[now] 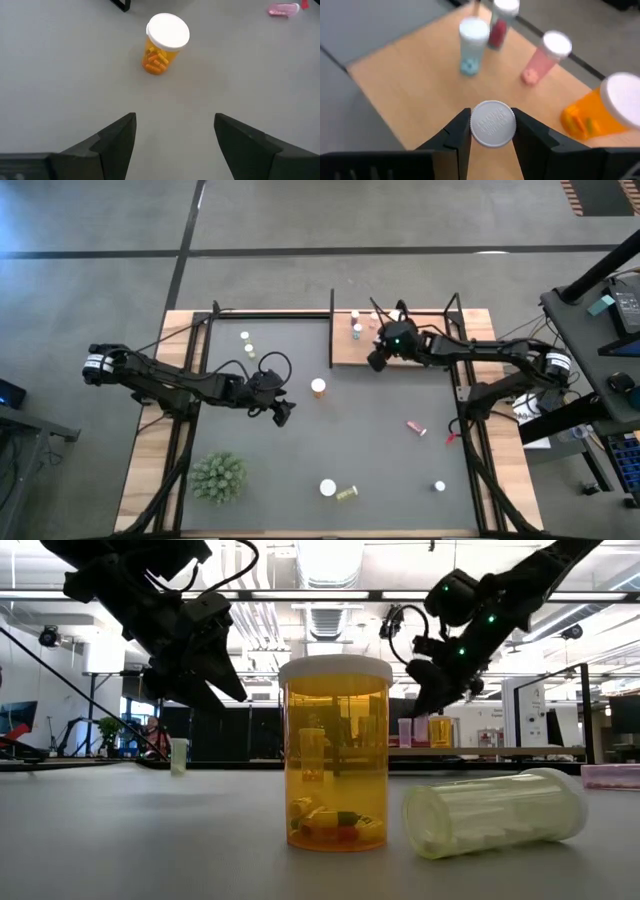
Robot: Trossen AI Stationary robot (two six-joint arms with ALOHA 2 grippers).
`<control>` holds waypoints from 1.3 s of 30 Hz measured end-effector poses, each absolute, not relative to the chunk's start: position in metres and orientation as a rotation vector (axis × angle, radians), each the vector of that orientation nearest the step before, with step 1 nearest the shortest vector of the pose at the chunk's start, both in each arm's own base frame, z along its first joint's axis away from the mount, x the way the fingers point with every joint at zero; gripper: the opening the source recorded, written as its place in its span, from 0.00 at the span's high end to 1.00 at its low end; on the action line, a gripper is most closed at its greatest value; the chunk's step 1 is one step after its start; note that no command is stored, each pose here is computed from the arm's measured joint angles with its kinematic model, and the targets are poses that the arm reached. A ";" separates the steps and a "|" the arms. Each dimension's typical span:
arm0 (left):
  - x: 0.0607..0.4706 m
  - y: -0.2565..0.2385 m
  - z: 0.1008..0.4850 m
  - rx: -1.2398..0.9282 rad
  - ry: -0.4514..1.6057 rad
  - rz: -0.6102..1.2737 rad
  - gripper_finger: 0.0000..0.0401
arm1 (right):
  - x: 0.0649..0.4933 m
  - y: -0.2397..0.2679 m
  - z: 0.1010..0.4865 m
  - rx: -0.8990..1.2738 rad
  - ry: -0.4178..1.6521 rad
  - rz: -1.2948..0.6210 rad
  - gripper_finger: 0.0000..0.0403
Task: Pick and place medicine bottles onto shelf by color
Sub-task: Put the left pink pill bottle on the shelf aligned with the other pink pill bottle
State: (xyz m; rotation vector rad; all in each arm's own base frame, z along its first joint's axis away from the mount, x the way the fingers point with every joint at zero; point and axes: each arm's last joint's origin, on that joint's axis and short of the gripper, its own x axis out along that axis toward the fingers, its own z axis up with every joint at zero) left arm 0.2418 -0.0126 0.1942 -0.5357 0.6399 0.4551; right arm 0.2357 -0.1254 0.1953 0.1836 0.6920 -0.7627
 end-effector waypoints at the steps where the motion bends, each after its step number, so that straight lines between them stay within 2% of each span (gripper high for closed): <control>1: 0.242 -0.013 0.194 -0.536 0.640 0.455 0.37 | 0.237 -0.127 0.196 0.183 0.667 -0.766 0.71; 8: 0.242 -0.013 0.194 -0.534 0.640 0.457 0.37 | 0.239 -0.137 0.197 0.187 0.604 -0.797 0.70; 21: 0.242 -0.012 0.194 -0.510 0.637 0.462 0.37 | 0.247 -0.146 0.177 0.185 0.634 -0.834 0.69; 39: 0.242 -0.012 0.194 -0.500 0.635 0.470 0.37 | 0.240 -0.160 0.178 0.199 0.605 -0.871 0.70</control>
